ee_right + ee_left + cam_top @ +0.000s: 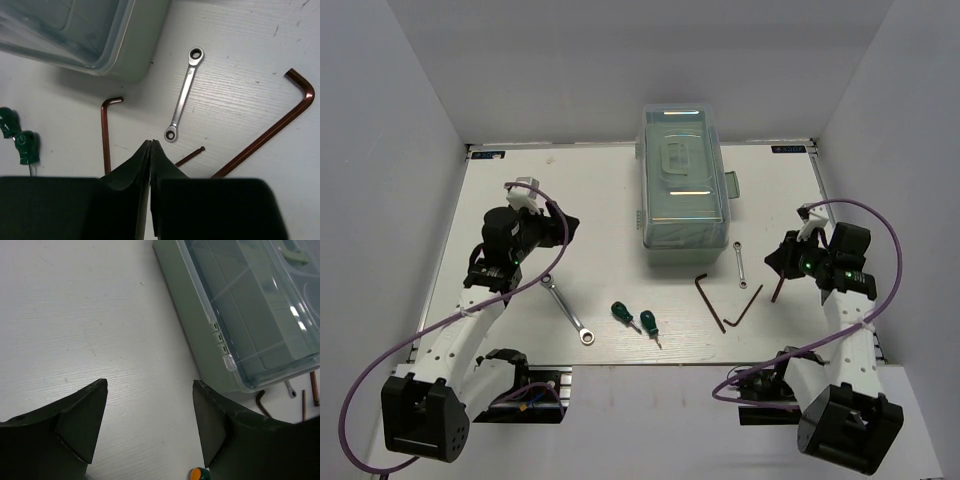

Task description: Sort the tools into containers

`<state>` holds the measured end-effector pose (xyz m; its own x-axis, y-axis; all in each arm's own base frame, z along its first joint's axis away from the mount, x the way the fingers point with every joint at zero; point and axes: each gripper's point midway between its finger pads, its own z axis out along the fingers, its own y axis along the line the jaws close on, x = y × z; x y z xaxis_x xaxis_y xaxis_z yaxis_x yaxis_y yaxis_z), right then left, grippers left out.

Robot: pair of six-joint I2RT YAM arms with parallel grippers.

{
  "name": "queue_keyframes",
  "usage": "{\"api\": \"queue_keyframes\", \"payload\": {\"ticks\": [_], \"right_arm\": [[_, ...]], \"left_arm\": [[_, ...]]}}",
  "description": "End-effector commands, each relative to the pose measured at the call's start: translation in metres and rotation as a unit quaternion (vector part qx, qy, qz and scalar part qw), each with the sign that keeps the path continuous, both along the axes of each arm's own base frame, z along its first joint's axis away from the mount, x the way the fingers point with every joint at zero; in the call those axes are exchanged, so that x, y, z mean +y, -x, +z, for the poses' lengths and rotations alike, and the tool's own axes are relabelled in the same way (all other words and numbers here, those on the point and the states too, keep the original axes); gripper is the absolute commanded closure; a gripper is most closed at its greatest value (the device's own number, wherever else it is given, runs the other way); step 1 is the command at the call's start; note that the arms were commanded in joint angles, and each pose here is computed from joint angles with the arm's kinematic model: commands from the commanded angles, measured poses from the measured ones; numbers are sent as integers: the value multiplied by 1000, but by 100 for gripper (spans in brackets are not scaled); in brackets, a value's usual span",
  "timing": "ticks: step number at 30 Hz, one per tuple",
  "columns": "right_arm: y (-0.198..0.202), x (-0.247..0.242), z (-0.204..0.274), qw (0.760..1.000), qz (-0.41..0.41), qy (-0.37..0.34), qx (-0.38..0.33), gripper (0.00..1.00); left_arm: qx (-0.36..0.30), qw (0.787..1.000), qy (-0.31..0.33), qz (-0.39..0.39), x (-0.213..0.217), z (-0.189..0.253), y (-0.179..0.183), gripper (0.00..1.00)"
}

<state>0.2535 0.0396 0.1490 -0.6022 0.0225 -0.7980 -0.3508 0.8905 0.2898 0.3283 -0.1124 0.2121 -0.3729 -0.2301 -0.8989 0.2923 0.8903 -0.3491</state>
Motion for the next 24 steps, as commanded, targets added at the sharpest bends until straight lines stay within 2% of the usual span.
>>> {"api": "queue_keyframes", "payload": {"ticks": [1, 2, 3, 5, 6, 7, 8, 9, 10, 12, 13, 14, 15, 16, 17, 18, 19, 20, 22, 24], "right_arm": [[-8, 6, 17, 999, 31, -8, -9, 100], [-13, 11, 37, 998, 49, -16, -28, 100], [-19, 15, 59, 997, 59, -22, -47, 100], [-34, 25, 90, 995, 70, -35, -57, 100], [-45, 26, 118, 994, 72, -29, -81, 79], [-50, 39, 121, 993, 90, -37, -67, 58], [-64, 42, 141, 992, 91, -40, -76, 49], [-76, 51, 157, 991, 105, -40, -78, 43], [-82, 55, 164, 991, 102, -43, -74, 22], [-111, 73, 186, 990, 112, -46, -70, 17], [-116, 84, 189, 989, 118, -52, -66, 16], [-121, 103, 220, 986, 124, -66, -89, 16], [-144, 111, 210, 988, 119, -68, -71, 19], [-152, 117, 210, 989, 109, -73, -62, 23], [-161, 137, 211, 988, 121, -81, -56, 34], [-170, 155, 199, 987, 132, -83, -41, 41], [-179, 163, 215, 987, 119, -89, -57, 49], [-184, 181, 195, 988, 127, -83, -36, 69], [-186, 216, 185, 986, 142, -77, -41, 74], [-188, 237, 186, 984, 148, -87, -49, 75]], "left_arm": [[-28, 999, 12, -26, -8, 22, 2, 25], [-29, 999, 12, -26, -8, 20, 2, 51], [-29, 999, 12, -26, -8, 20, 2, 97], [-17, 999, 14, -39, -13, 16, 1, 100], [-12, 999, 15, -46, -16, 15, -1, 100], [-7, 998, 16, -52, -18, 12, -1, 89], [-1, 998, 18, -61, -21, 9, 0, 71], [-5, 996, 18, -82, -27, 9, 1, 51], [5, 996, 20, -90, -29, 3, 1, 25], [3, 993, 26, -113, -37, 3, 1, 15], [3, 992, 29, -122, -39, 2, 1, 14], [10, 990, 33, -139, -45, -2, 2, 14], [6, 988, 40, -147, -48, -1, 1, 15], [8, 986, 48, -158, -52, -1, 2, 18], [6, 982, 54, -180, -58, 0, 5, 21], [11, 980, 61, -191, -62, -2, 5, 26], [-2, 977, 64, -204, -66, 2, 4, 45], [-1, 973, 68, -222, -70, 2, 7, 55], [13, 969, 73, -236, -73, -6, 9, 70], [11, 967, 72, -246, -75, -6, 11, 74]]}}
